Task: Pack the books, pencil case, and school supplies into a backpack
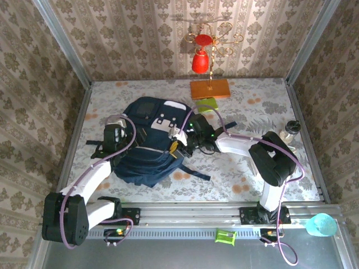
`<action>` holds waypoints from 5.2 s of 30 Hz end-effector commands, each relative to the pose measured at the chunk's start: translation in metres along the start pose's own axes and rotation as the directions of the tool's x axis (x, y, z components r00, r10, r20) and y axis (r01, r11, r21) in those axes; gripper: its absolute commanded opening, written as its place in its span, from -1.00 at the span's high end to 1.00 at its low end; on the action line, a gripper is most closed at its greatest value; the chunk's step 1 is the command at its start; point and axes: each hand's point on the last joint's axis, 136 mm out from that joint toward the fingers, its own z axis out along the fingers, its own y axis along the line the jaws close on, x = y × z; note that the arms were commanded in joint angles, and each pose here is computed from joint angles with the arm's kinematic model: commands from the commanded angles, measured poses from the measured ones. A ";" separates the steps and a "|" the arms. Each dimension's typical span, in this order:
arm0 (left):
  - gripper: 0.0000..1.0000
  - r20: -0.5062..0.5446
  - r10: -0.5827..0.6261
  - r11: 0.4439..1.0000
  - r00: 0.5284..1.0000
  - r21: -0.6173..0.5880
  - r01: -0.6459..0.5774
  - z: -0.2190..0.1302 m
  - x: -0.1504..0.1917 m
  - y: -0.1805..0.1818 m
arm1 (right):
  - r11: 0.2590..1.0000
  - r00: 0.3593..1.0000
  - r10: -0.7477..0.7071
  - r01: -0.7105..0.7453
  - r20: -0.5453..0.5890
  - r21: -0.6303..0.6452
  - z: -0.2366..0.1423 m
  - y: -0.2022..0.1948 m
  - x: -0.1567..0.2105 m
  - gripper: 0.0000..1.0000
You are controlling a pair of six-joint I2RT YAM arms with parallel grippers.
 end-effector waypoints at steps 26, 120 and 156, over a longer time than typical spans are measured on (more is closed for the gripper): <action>-0.71 -0.002 0.018 1.000 1.000 0.019 -0.018 -0.001 0.004 -0.003 | 0.936 0.975 -0.222 0.207 0.023 0.284 0.009 -0.021 -0.001 0.34; -0.70 -0.013 0.129 0.990 0.992 0.067 -0.128 -0.018 0.019 -0.032 | 0.935 0.979 0.049 -0.115 0.198 0.336 0.000 0.033 0.018 0.99; -0.70 -0.006 0.280 0.958 0.960 -0.056 -0.280 0.022 -0.020 -0.056 | 0.895 0.874 0.386 -0.433 0.297 0.110 0.043 0.041 -0.029 0.44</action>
